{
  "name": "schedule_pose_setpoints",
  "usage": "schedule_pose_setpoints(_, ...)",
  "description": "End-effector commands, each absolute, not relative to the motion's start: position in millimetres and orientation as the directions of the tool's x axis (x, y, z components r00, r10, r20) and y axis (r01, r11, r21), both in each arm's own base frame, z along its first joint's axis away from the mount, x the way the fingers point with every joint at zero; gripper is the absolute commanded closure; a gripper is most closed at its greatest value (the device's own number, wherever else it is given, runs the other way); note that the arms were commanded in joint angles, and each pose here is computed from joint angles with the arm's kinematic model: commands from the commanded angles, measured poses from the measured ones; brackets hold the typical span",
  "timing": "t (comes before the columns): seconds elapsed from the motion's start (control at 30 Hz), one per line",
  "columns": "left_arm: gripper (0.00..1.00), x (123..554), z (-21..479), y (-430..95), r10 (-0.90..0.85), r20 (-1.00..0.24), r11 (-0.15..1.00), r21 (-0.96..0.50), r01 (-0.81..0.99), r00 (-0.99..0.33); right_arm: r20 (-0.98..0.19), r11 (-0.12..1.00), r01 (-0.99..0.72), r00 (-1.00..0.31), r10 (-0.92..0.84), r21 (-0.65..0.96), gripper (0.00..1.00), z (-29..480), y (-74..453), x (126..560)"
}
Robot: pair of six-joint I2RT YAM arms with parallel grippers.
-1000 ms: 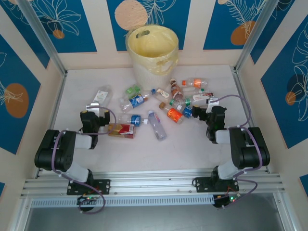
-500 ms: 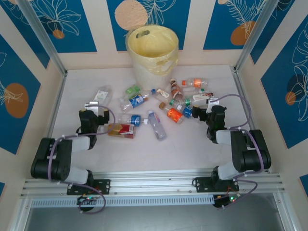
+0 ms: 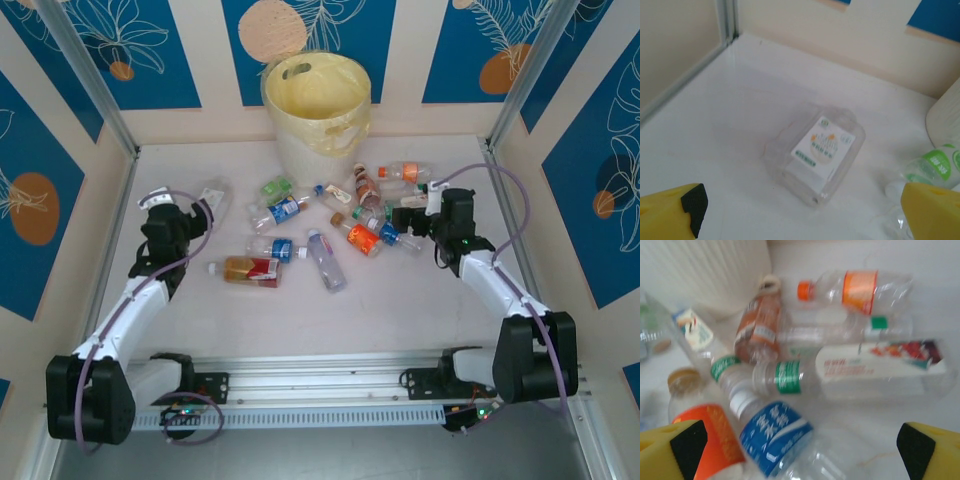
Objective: Put the plastic bottles in the bin
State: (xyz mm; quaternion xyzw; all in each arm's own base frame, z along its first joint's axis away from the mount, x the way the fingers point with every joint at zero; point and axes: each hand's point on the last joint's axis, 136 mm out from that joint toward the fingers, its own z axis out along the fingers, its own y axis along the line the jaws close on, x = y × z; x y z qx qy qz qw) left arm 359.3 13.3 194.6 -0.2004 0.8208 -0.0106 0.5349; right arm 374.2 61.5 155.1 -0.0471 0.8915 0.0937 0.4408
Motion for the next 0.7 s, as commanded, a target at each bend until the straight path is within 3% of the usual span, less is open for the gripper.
schedule_pose_setpoints(0.0, 0.0, 342.4, 173.6, 14.1, -0.457, -0.791, 0.868, -0.297, -0.397, -0.407, -0.576, 0.974, -0.22, -0.804, -0.146, 0.061, 0.01, 109.1, 69.0, 333.0)
schedule_pose_setpoints(0.2, 0.0, 348.0, 180.1, 9.5, -0.462, -0.788, 0.873, -0.325, -0.363, -0.407, -0.446, 0.958, -0.286, -0.858, -0.256, 0.001, 0.04, 79.3, 65.1, 329.1)
schedule_pose_setpoints(0.67, 0.0, 342.3, 171.7, 15.9, -0.48, -0.786, 0.862, -0.34, -0.377, -0.39, -0.366, 0.839, -0.534, -0.764, -0.532, -0.104, 0.05, 65.9, 63.1, 368.6)
